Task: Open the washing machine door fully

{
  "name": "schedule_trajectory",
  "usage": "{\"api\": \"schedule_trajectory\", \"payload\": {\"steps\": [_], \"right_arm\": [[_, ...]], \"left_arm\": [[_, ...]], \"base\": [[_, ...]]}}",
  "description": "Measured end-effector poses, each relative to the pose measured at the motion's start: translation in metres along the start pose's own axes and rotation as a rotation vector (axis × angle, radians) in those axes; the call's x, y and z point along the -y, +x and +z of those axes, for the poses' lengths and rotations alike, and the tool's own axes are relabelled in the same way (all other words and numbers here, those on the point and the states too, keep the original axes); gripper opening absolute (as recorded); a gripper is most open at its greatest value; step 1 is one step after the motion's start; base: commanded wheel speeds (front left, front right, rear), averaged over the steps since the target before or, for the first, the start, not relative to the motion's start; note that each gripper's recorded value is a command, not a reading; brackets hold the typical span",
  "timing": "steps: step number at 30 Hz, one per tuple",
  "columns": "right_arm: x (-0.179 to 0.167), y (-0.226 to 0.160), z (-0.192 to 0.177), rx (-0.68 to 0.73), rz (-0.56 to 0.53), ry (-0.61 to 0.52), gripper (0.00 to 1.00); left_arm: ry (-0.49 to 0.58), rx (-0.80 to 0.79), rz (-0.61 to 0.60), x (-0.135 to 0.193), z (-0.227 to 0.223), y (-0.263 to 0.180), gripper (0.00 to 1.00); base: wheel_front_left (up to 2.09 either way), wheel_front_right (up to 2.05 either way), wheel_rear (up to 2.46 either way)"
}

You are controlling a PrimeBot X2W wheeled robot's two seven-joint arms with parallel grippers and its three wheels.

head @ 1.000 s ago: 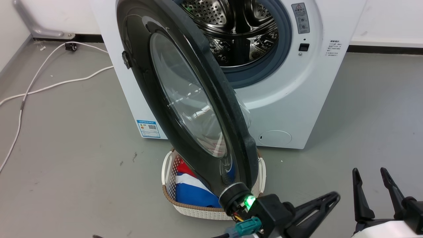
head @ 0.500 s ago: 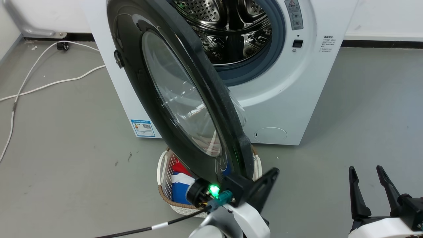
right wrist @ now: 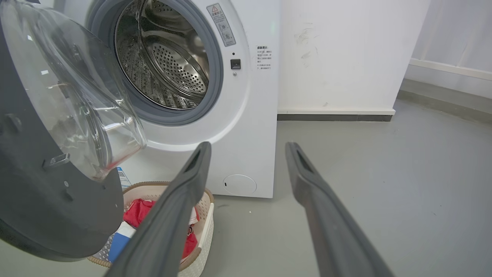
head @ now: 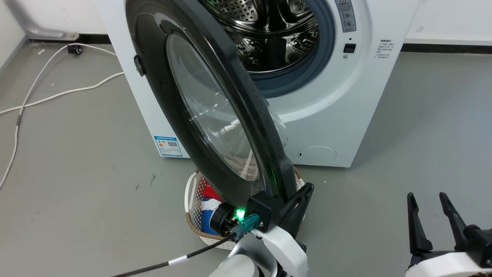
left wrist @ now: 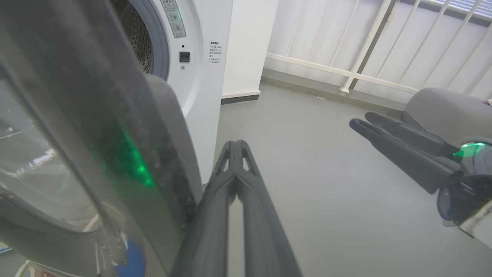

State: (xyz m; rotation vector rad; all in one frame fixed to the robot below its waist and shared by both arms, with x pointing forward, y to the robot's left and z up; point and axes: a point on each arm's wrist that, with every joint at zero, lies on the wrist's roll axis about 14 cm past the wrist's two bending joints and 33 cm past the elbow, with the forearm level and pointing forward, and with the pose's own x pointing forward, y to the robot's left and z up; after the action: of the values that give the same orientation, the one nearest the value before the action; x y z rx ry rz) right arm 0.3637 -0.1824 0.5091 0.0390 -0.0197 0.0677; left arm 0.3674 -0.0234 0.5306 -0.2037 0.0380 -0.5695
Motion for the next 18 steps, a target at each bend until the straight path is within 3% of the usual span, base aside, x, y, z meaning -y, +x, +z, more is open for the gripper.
{"api": "schedule_trajectory", "payload": {"steps": [18], "right_arm": [[-0.019, 0.01, -0.002, -0.009, 0.06, 0.008, 1.0]], "left_arm": [[-0.022, 0.042, 0.156, -0.025, 0.005, -0.048, 0.0]], "base": [[0.0, 0.0, 0.0]]}}
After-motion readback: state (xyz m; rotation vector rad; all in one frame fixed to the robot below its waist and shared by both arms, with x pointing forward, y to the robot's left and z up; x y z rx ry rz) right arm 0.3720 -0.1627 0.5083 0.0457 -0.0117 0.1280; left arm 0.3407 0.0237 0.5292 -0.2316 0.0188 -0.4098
